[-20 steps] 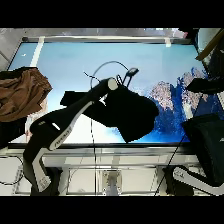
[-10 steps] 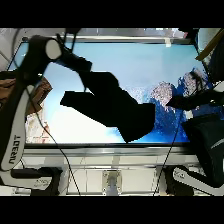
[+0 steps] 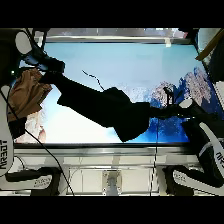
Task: Fold the clothes and pants, and hang the long-sleeved shirts on hangers.
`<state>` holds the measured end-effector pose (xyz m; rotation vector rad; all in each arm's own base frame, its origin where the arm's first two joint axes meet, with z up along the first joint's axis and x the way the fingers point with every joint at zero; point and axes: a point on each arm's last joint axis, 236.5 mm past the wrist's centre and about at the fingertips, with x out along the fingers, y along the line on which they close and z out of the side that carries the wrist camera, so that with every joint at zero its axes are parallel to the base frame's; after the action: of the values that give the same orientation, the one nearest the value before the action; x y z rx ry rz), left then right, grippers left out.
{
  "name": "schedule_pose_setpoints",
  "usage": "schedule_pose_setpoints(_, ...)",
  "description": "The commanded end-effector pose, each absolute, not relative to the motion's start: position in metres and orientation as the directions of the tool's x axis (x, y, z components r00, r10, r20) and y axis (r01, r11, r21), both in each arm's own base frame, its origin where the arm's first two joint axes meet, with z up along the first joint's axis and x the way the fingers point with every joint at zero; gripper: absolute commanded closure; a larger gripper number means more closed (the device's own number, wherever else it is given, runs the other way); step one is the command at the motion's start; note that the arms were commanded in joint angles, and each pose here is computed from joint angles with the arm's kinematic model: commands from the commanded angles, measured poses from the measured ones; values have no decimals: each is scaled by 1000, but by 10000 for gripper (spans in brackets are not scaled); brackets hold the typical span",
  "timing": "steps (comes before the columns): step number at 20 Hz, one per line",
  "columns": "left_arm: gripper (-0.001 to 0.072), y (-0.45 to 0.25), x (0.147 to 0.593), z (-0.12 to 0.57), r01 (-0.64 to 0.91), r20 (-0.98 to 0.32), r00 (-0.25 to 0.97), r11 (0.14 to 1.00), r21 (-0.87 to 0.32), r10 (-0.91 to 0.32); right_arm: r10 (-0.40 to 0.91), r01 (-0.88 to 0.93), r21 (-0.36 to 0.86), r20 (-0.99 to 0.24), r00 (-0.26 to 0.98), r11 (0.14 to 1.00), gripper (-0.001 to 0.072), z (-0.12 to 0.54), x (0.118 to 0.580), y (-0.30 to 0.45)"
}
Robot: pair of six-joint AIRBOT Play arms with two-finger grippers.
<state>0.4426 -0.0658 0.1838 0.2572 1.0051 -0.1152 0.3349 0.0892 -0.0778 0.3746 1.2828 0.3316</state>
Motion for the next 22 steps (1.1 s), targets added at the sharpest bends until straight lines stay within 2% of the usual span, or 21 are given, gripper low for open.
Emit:
schedule_pose_setpoints(1, 699, -48, 443, 185, 180, -845, 532, 968, 177, 55, 443, -16, 449, -875, 193, 893, 167, -108, 329, 109)
schedule_pose_setpoints(2, 699, -45, 443, 185, 173, -845, 532, 969, 176, 59, 448, -24, 451, -878, 170, 892, 170, -113, 325, 116)
schedule_pose_setpoints(3, 699, -42, 444, 185, 166, -845, 531, 970, 176, 63, 449, -36, 449, -878, 164, 893, 283, -115, 325, 121)
schedule_pose_setpoints(4, 699, -42, 444, 185, 165, -845, 531, 970, 177, 64, 451, -52, 449, -876, 171, 892, 490, -113, 328, 126)
schedule_pose_setpoints(5, 699, -41, 444, 185, 162, -845, 531, 971, 176, 65, 460, -63, 457, -869, 184, 887, 600, -107, 333, 131)
schedule_pose_setpoints(6, 699, -40, 444, 185, 161, -845, 531, 971, 176, 65, 468, -71, 464, -860, 202, 883, 619, -100, 341, 135)
schedule_pose_setpoints(7, 699, -40, 444, 185, 161, -845, 531, 971, 177, 66, 469, -87, 462, -855, 221, 883, 692, -93, 349, 136)
schedule_pose_setpoints(9, 699, -37, 444, 186, 155, -844, 532, 971, 184, 74, 455, -149, 431, -865, 210, 890, 693, -74, 358, 129)
schedule_pose_setpoints(12, 699, -14, 444, 192, 107, -830, 542, 969, 223, 131, 285, -291, 213, -929, 234, 933, 693, -2, 379, 70)
schedule_pose_setpoints(14, 699, 2, 437, 201, 63, -824, 547, 974, 218, 149, 154, -301, 35, -910, 384, 953, 693, 80, 404, 26)
schedule_pose_setpoints(15, 699, 9, 432, 206, 40, -822, 547, 976, 213, 157, 123, -286, -28, -859, 497, 958, 693, 130, 419, 14)
schedule_pose_setpoints(17, 699, 22, 421, 213, 2, -822, 543, 978, 206, 172, 130, -283, -82, -744, 656, 956, 693, 207, 436, 17)
schedule_pose_setpoints(18, 699, 26, 413, 211, -15, -833, 526, 981, 193, 172, 167, -310, -68, -723, 671, 948, 692, 224, 435, 31)
schedule_pose_setpoints(20, 699, 30, 394, 193, -16, -869, 464, 982, 189, 175, 240, -393, 8, -804, 545, 920, 693, 197, 410, 60)
schedule_pose_setpoints(22, 699, 35, 365, 156, -15, -910, 372, 982, 190, 182, 257, -457, 115, -930, 263, 882, 693, 129, 359, 80)
